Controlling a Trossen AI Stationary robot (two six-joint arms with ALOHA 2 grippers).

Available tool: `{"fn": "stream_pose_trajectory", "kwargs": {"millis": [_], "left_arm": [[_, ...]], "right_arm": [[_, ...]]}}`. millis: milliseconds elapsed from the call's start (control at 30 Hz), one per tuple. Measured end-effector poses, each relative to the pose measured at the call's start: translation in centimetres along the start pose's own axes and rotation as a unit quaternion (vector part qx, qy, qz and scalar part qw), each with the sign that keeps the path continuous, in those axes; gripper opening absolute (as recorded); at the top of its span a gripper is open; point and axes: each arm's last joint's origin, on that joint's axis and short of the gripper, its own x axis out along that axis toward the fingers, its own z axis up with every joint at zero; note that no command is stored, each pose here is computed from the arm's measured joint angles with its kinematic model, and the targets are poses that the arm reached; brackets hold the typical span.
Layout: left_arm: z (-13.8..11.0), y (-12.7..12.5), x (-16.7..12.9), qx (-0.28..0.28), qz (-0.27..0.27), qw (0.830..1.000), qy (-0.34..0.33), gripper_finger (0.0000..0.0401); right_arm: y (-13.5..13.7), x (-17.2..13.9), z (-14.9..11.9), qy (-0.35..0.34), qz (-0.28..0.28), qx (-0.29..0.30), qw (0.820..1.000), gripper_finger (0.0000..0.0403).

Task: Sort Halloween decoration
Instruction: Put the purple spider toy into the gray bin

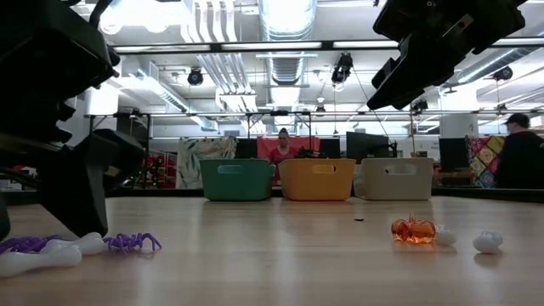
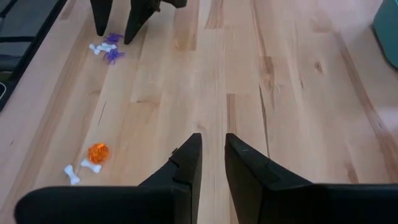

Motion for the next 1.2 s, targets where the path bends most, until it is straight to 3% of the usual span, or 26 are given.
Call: {"fn": "stream_pose_trajectory", "kwargs": {"millis": [200,867,1200], "left_arm": [[-0.1,0.01,0.06,0.0,0.002,1.0,0.003,0.0195],[-0.66,0.2,-0.04,0.007,0.026,0.999,0.028,0.0068],[-0.32,0.09,-0.59,0.004,0.016,0.999,0.028,0.0038]], "right_arm": [[0.0,0.0,0.0,0.0,0.0,0.0,1.0,0.0057],[0.0,0.0,-0.01,0.0,0.0,-0.002,1.0,0.0057],[0.0,0.0,-0.02,0.0,0.0,-0.001,1.0,0.0057]]}}
